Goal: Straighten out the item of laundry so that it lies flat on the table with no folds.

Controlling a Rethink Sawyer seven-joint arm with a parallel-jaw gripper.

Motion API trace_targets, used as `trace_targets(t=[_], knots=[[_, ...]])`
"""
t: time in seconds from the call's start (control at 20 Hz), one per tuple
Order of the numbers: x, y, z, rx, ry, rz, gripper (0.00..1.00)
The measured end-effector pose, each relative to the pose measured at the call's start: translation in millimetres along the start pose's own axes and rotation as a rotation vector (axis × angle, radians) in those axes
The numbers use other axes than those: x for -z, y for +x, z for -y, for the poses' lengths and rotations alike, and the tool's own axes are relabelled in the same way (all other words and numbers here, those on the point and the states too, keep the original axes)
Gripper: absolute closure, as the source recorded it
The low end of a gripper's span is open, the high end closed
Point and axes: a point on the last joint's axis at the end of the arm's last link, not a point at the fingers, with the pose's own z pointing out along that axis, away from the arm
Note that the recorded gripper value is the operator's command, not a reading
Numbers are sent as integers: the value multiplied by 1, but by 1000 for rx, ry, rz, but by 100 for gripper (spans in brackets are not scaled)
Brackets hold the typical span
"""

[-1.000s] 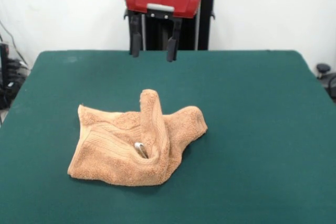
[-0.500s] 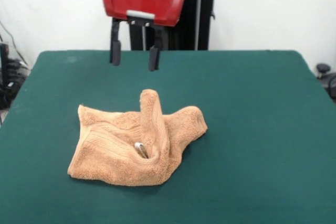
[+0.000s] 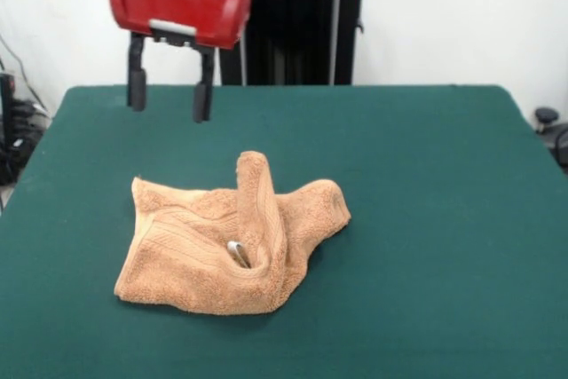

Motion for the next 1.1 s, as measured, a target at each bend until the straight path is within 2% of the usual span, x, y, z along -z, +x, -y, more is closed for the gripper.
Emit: trace_targets(t=[0.35,0.55,1.1], knots=[[-3,-3,25,-17,15,4,0],[-4,-5,29,-22,18,6,0],[-23,-9,17,-7,-2,-4,0]])
